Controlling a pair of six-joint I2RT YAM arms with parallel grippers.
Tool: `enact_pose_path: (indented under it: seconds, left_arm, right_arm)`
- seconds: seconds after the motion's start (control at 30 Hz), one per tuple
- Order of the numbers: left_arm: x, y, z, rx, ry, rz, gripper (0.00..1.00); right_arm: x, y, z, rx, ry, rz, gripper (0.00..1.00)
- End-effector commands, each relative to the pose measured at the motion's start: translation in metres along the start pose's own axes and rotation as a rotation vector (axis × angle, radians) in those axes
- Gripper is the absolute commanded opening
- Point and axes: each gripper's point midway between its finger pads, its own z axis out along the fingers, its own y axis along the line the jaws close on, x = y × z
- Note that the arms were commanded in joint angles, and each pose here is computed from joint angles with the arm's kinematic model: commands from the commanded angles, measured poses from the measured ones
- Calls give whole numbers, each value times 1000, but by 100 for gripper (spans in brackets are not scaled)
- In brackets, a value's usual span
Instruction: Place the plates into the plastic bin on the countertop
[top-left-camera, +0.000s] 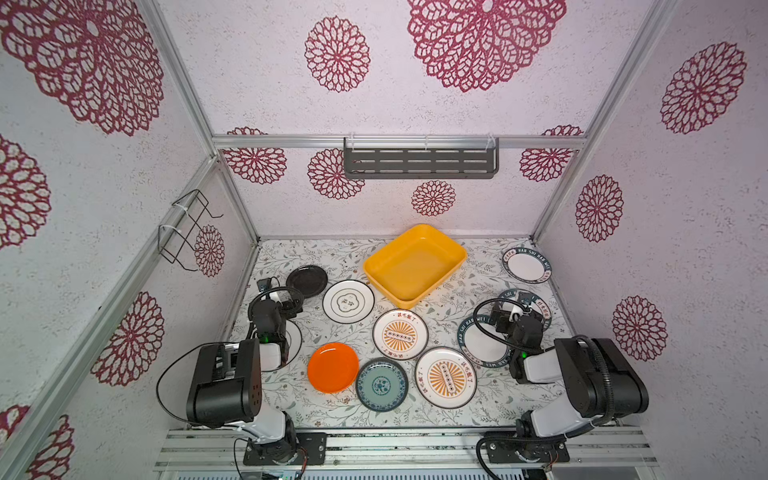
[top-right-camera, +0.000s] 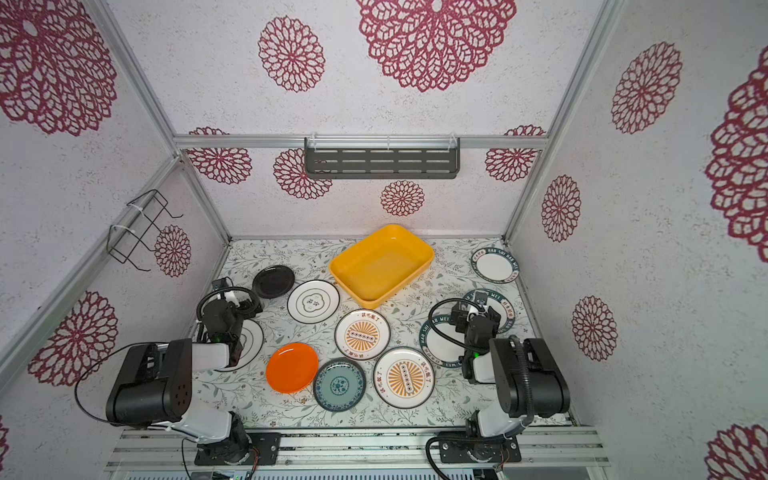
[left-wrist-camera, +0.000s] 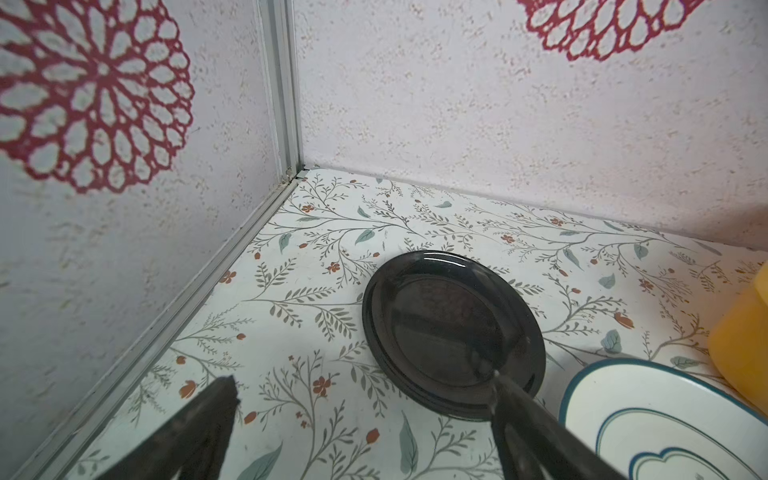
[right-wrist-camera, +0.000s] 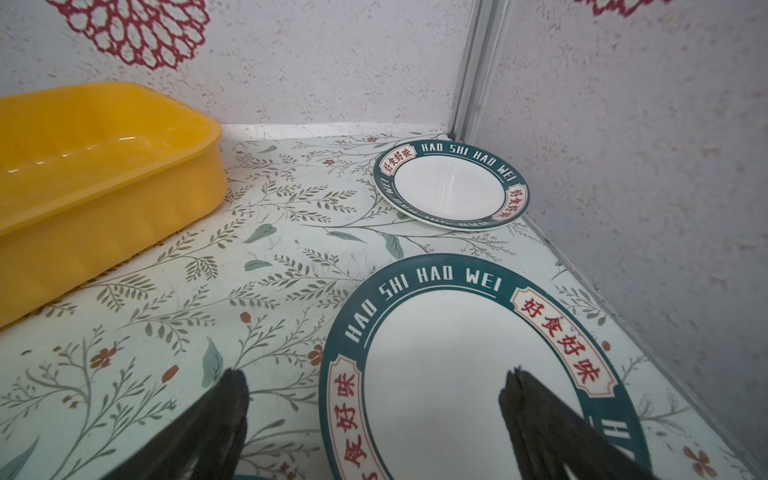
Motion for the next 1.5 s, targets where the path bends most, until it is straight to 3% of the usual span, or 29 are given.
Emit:
enact_pose_path:
  seconds: [0.0, 1.07, 1.2, 1.27, 1.47]
  left_arm:
    - [-2, -3, -1, 12, -8, 11, 97]
    - [-4, -5, -2, 12, -15, 14, 97]
    - [-34, 7, -12, -91, 19, 5, 97]
    - [-59, 13, -17, -152, 61, -53, 97]
    - [-137, -33, -26, -22, 90, -264, 97]
  right_arm:
    - [-20, 1, 0, -8, -64, 17, 99]
    - [-22, -1, -1, 6, -65, 17, 99]
    - [-43, -9, -5, 54, -37, 33, 99]
    - [-53, -11, -8, 62, -9, 59, 99]
    - [-123, 10, -20, -44, -21, 300, 99]
